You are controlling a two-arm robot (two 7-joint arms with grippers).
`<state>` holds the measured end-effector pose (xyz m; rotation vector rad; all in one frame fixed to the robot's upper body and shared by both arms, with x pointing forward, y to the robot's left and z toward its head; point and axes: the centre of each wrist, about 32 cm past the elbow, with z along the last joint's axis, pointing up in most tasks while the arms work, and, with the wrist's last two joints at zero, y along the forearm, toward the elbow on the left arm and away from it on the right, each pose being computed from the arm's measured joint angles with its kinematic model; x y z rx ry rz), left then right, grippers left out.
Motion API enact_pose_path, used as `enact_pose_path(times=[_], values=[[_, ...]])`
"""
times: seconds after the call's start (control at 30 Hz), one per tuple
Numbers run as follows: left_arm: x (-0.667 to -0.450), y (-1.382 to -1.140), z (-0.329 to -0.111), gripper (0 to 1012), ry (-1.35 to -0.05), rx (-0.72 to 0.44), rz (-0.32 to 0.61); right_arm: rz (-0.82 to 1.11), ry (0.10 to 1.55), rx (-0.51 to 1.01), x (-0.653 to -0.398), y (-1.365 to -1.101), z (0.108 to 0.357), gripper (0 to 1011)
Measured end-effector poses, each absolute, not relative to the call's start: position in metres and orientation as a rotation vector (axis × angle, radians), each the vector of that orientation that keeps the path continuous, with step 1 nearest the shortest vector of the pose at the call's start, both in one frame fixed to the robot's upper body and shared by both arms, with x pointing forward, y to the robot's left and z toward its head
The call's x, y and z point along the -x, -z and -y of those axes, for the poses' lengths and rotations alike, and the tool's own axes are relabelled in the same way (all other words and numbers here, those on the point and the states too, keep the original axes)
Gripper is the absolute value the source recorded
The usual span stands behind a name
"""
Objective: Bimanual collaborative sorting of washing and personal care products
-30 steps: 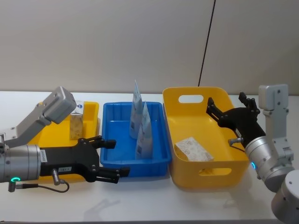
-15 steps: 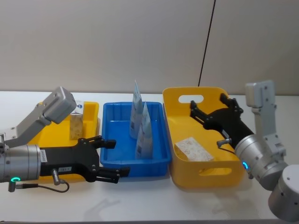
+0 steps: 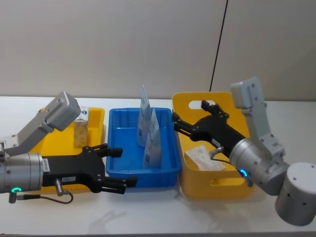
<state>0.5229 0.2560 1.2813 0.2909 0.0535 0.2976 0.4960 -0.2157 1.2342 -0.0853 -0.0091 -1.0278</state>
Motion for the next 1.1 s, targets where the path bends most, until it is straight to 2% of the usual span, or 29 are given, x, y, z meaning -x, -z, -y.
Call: enact_pose_path(times=[0.27, 0.5, 1.1], values=[[-0.523, -1.281, -0.256, 1002, -0.298, -0.291, -0.053, -0.008, 0.985, 0.133, -0.498, -1.245, 0.201, 1003], [-0.523, -1.281, -0.256, 1002, -0.298, -0.291, -0.053, -0.01, 1.006, 0.17, -0.5, -1.249, 0.191, 1003], [-0.523, -1.281, -0.256, 1002, -0.298, -0.291, -0.053, -0.004, 1.034, 0.256, -0.504, -1.244, 0.165, 1003]])
